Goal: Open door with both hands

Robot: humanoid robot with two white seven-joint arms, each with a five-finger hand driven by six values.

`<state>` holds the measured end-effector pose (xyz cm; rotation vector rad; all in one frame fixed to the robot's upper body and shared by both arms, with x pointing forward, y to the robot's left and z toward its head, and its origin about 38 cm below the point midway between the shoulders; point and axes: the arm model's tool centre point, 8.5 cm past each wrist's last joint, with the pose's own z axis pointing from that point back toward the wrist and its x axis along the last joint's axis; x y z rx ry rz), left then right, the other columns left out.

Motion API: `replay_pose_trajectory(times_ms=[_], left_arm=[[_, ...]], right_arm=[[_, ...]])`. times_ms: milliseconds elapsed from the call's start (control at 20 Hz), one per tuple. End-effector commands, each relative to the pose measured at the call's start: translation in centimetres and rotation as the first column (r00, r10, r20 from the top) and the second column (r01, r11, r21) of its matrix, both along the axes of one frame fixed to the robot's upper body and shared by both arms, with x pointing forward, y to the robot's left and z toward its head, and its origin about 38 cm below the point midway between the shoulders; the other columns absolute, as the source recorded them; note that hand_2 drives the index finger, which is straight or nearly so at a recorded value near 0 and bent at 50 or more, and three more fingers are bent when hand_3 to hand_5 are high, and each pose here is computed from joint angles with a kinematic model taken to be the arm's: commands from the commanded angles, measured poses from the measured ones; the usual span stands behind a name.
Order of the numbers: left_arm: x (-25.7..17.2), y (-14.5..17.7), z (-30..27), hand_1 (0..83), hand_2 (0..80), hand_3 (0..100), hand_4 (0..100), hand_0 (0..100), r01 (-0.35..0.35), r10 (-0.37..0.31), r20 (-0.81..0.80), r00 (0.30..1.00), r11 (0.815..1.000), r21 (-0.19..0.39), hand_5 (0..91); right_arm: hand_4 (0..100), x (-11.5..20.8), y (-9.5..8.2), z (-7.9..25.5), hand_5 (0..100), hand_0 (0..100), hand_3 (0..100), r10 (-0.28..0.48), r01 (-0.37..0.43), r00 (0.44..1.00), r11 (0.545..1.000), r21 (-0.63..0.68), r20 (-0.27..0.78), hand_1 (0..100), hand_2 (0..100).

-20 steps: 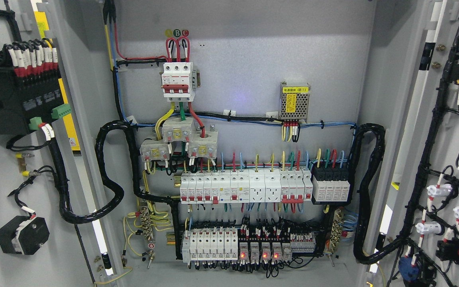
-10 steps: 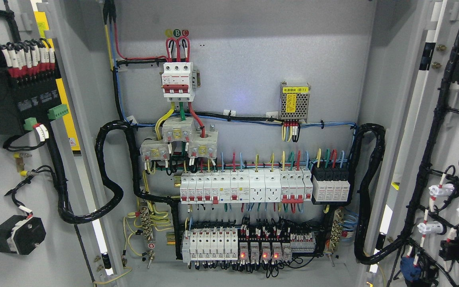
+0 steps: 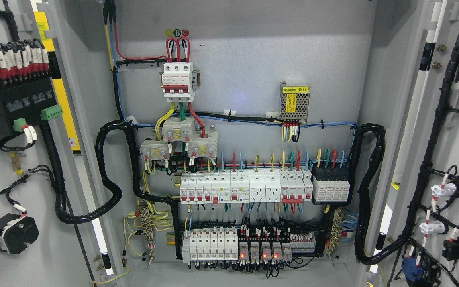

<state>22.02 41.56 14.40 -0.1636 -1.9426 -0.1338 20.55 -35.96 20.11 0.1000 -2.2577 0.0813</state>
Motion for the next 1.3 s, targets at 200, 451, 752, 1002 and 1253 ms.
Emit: replay_pose_trajectory(times_ms=[200, 451, 752, 1002, 1253], left_arm=[[0.5, 3.6, -0.6, 0.0, 0.0, 5, 0, 0, -0.040, 0.039, -0.028, 0.999, 0.999, -0.032, 0.0], [0.1, 4.7, 0.2, 0.0, 0.0, 5, 0, 0, -0.060, 0.060, -0.003, 0.998, 0.997, -0.041, 0.0], [0.0, 6.5, 0.4, 0.0, 0.0, 5, 0, 0, -0.083, 0.082, -0.008, 0.997, 0.995, -0.060, 0.0], [0.1, 6.9, -0.2, 0.0, 0.0, 5, 0, 0, -0.083, 0.081, -0.032, 0.996, 0.995, -0.056, 0.0], [0.8, 7.9, -0.1, 0.0, 0.0, 5, 0, 0, -0.086, 0.084, -0.045, 0.995, 0.996, -0.039, 0.0]], right_arm=[[0, -0.5, -1.2, 0.0, 0, 21, 0, -0.041, 0.041, 0.999, 0.999, -0.013, -0.006, 12, 0], [0, -0.5, -1.2, -0.1, 0, 21, 0, -0.041, 0.040, 0.999, 0.999, -0.014, -0.011, 12, 0], [0, -0.5, -1.4, -0.2, 0, 21, 0, -0.045, 0.045, 0.999, 0.999, -0.017, -0.013, 12, 0], [0, -0.4, -1.5, -0.2, 0, 21, 0, -0.046, 0.046, 0.999, 0.999, -0.018, -0.015, 12, 0], [0, -0.6, -1.9, 0.0, 0, 21, 0, -0.061, 0.061, 0.998, 0.998, -0.023, -0.008, 12, 0]])
